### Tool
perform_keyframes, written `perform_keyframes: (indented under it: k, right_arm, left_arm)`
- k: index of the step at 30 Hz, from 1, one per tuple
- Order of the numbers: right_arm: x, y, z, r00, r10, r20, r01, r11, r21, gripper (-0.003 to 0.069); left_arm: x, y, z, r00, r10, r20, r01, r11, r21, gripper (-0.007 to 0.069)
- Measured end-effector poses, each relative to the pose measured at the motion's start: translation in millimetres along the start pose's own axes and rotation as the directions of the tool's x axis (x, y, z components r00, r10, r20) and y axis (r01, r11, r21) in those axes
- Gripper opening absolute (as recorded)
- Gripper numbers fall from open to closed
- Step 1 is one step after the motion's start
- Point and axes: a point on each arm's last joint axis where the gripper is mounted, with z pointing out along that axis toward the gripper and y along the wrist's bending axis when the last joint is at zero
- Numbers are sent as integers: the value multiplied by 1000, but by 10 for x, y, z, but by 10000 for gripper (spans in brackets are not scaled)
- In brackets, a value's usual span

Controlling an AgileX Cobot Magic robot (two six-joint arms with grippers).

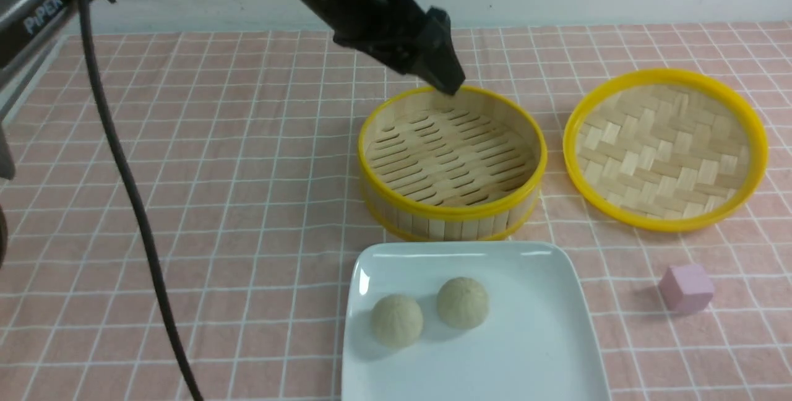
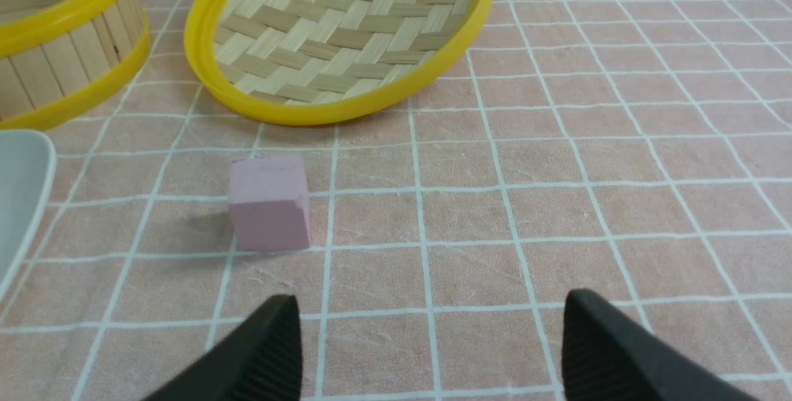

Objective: Put the steamed buns into the plate on the pink tablecloth.

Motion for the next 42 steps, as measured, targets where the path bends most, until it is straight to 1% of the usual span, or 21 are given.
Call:
perform_keyframes:
  k: [2, 5, 6, 8, 10, 15, 16, 17, 21, 28, 37, 42]
  right_arm:
    - [0, 0, 0, 1000, 0, 0, 0, 1000, 0, 548]
    - [0, 0, 0, 1000, 0, 0, 0, 1000, 0, 548]
    - [0, 0, 0, 1000, 0, 0, 0, 1000, 0, 548]
    - [0, 0, 0, 1000, 0, 0, 0, 1000, 0, 548]
    - [0, 0, 0, 1000, 0, 0, 0, 1000, 0, 548]
    - [0, 0, 0, 1000, 0, 0, 0, 1000, 0, 548]
    - [0, 0, 0, 1000, 0, 0, 0, 1000, 0, 548]
    - [0, 0, 0, 1000, 0, 0, 0, 1000, 0, 548]
    - [0, 0, 0, 1000, 0, 0, 0, 1000, 0, 548]
    - [0, 0, 0, 1000, 0, 0, 0, 1000, 0, 548]
    - [0, 0, 0, 1000, 0, 0, 0, 1000, 0, 548]
    - [0, 0, 0, 1000, 0, 0, 0, 1000, 0, 548]
  left_arm:
    - [-128, -32, -190, 995, 7, 99, -1, 998, -60, 531]
    - [-248, -24, -373, 975, 53, 215, -17, 986, -164, 512]
    - [-267, -11, -411, 972, 65, 226, -19, 979, -202, 510]
    - [-329, 45, -506, 950, 128, 285, -36, 951, -306, 507]
    - [-359, 95, -540, 940, 156, 303, -33, 926, -375, 505]
    - [-445, 189, -625, 898, 198, 393, 17, 877, -480, 505]
    - [-448, 189, -627, 896, 198, 396, 19, 877, -481, 505]
    - [-462, 204, -644, 890, 213, 404, 24, 862, -506, 505]
    - [-472, 211, -654, 883, 226, 411, 20, 858, -514, 505]
    - [-469, 226, -627, 885, 213, 414, 32, 860, -509, 505]
    - [-418, 394, -285, 914, 178, 364, 29, 868, -496, 505]
    - [-345, 466, -146, 934, 171, 312, 12, 861, -509, 496]
